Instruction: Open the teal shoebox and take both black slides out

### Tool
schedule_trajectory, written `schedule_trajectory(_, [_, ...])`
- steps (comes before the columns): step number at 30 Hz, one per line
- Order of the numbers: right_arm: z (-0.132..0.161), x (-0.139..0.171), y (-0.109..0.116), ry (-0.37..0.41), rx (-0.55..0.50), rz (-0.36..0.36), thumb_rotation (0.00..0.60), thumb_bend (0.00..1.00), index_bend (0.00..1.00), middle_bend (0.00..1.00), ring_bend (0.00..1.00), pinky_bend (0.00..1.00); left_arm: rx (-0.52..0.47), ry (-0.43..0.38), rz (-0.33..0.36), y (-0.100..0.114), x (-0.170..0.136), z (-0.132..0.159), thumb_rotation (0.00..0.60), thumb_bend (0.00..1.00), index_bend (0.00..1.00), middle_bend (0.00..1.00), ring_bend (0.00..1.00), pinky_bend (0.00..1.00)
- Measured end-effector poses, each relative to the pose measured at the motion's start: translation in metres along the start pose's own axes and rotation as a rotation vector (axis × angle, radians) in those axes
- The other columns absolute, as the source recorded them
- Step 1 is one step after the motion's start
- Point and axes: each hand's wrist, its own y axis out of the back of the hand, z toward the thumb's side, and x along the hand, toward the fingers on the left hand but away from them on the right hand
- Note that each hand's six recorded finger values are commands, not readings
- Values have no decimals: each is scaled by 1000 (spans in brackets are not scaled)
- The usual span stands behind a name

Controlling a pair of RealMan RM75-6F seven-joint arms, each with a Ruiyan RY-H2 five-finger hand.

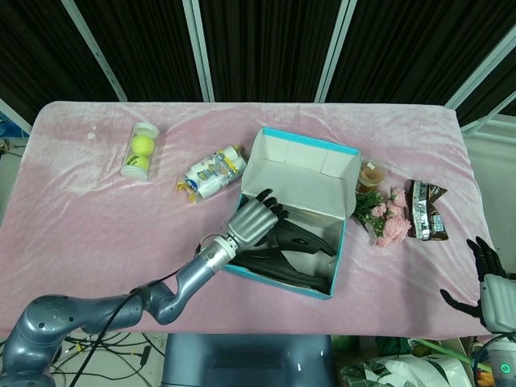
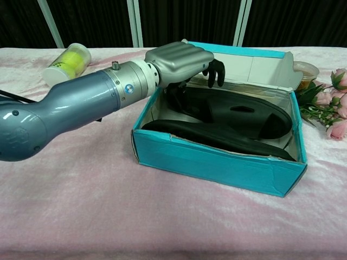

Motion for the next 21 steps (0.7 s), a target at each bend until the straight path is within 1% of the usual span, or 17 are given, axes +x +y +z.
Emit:
schedule_trajectory(4, [-2, 0, 2, -3, -3, -5, 600, 98, 0, 0, 17, 210, 17, 3, 10, -4, 0, 7, 600, 305, 299, 356, 263, 193])
schedule_trajectory(8, [-3, 1, 2, -4, -5, -6, 600, 99, 0, 0, 17, 211, 35, 10, 23, -7, -3, 10, 600, 353, 312, 377, 278, 202])
schedule_trajectory(19, [-6, 2, 2, -9, -11, -6, 600, 98, 0, 0, 17, 210, 137, 20, 50, -24, -9, 10, 600, 369, 302, 387, 279, 209])
schedule_trajectory(21, [-6, 3, 2, -10, -12, -6, 600, 98, 0, 0, 17, 211, 151, 23, 56, -25, -9, 10, 600, 378, 318, 413, 299, 214])
